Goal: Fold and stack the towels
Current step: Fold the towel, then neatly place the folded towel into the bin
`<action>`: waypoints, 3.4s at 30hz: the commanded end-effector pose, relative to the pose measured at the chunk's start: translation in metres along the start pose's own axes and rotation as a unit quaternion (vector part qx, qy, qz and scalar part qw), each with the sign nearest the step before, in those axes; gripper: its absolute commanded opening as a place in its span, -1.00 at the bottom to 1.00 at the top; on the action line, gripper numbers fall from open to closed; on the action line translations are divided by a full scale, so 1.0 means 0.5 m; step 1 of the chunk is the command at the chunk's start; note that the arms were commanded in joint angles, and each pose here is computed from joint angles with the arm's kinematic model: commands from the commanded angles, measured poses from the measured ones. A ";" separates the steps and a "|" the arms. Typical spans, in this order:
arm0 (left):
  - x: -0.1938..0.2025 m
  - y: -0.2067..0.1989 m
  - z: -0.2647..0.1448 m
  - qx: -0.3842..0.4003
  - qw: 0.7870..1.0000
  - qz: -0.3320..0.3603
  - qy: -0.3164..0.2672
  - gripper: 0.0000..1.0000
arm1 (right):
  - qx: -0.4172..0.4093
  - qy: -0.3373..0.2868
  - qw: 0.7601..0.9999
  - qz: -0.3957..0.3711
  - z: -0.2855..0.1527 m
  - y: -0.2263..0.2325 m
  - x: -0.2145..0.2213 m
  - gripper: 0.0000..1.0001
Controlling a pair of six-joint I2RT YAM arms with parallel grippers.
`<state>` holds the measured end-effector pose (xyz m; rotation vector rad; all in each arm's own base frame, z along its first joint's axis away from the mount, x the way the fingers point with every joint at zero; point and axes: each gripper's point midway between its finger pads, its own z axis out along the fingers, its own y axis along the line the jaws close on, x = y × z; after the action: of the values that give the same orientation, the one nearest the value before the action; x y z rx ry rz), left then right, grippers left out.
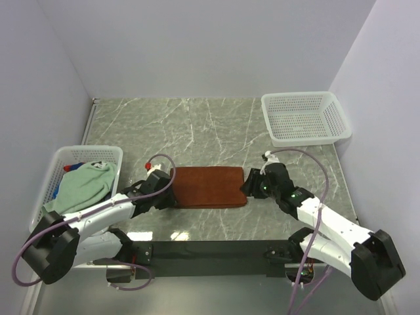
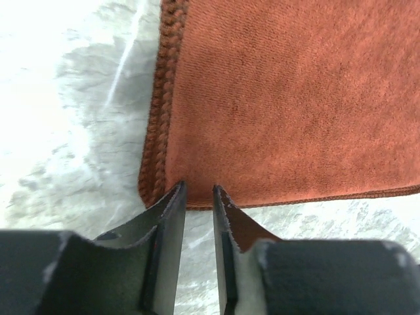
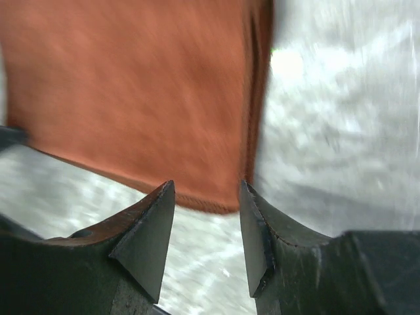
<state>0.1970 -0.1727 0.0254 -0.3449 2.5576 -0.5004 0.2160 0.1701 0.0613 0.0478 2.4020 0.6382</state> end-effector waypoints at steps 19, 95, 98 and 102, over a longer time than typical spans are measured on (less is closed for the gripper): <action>-0.019 0.054 -0.003 -0.052 0.998 0.006 -0.035 -0.51 | -0.080 -0.075 0.990 0.090 0.205 0.002 -0.194 -0.15; 0.100 -0.453 0.058 0.049 0.869 0.484 -0.085 -0.99 | -0.073 -0.064 0.977 0.190 0.004 -0.042 -0.110 1.00; 0.088 -0.465 0.043 0.063 0.875 0.470 -0.092 -0.99 | -0.105 -0.041 0.968 0.224 0.022 -0.026 -0.092 1.00; 0.079 -0.475 0.034 0.071 0.880 0.460 -0.097 -0.99 | -0.121 -0.026 0.957 0.261 0.044 -0.021 -0.075 1.00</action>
<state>0.2064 -0.3939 0.0703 0.8725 2.1648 -0.1578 0.2509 0.1464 0.0448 0.5924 2.3337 0.9871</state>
